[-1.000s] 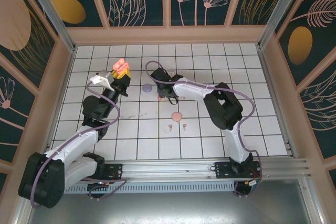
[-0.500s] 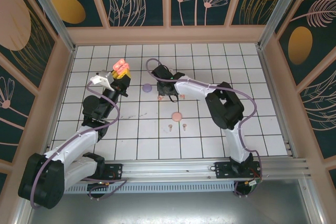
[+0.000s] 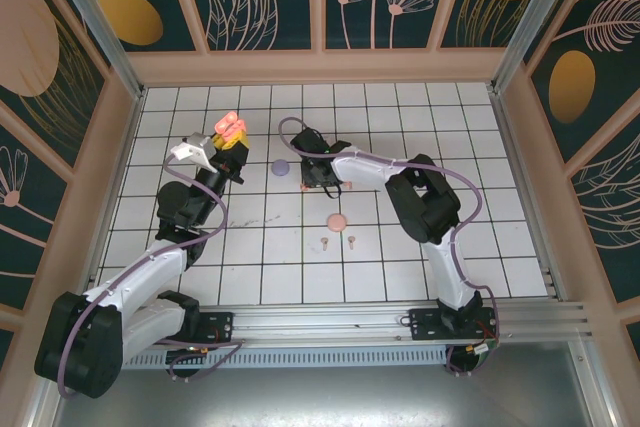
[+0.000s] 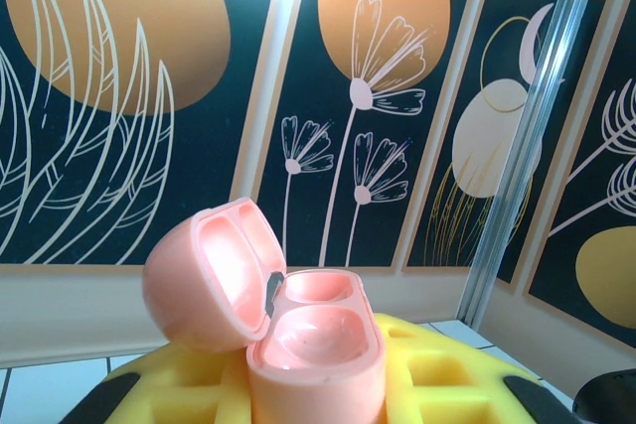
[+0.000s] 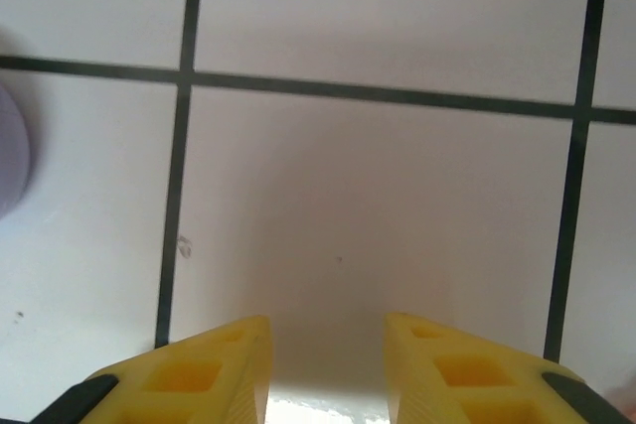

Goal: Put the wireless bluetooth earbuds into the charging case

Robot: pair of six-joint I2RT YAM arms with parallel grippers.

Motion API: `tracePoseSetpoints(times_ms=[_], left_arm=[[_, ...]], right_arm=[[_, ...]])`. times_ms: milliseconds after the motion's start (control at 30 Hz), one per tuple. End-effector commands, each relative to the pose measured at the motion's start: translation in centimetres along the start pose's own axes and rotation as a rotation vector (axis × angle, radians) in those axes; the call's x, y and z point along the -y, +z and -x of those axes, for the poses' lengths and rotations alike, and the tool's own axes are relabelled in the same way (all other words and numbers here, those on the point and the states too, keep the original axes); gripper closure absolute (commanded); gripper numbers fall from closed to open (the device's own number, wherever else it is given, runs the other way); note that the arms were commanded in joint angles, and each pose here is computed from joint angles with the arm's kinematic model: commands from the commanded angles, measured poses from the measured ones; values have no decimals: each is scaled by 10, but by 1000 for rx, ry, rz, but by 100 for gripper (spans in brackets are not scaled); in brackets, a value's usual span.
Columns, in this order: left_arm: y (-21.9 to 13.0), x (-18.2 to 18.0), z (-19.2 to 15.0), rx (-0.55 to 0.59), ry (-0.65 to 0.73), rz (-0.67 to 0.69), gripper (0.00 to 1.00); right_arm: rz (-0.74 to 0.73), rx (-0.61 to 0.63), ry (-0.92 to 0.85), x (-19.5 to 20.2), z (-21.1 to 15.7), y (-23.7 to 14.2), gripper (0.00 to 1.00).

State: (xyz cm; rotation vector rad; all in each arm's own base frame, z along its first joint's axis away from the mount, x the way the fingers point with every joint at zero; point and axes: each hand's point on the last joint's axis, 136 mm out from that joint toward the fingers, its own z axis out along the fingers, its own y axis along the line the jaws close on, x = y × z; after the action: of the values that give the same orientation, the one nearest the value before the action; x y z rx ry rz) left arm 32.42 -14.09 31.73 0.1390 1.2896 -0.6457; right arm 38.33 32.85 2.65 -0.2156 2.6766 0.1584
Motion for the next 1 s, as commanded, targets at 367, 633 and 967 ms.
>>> tracePoseSetpoints(times_ms=[367,633,967], left_arm=[[5,6,20,53,-6,-18,100],[5,6,19,51,-2,-16,100],[4,6,20,52,-4,-17,100]], right_arm=[[33,-63,-56,-14,-35,-7,67],[66,-59,-55,-24,-37,-23,67],[61,34,25,-23,-8,-56,55]])
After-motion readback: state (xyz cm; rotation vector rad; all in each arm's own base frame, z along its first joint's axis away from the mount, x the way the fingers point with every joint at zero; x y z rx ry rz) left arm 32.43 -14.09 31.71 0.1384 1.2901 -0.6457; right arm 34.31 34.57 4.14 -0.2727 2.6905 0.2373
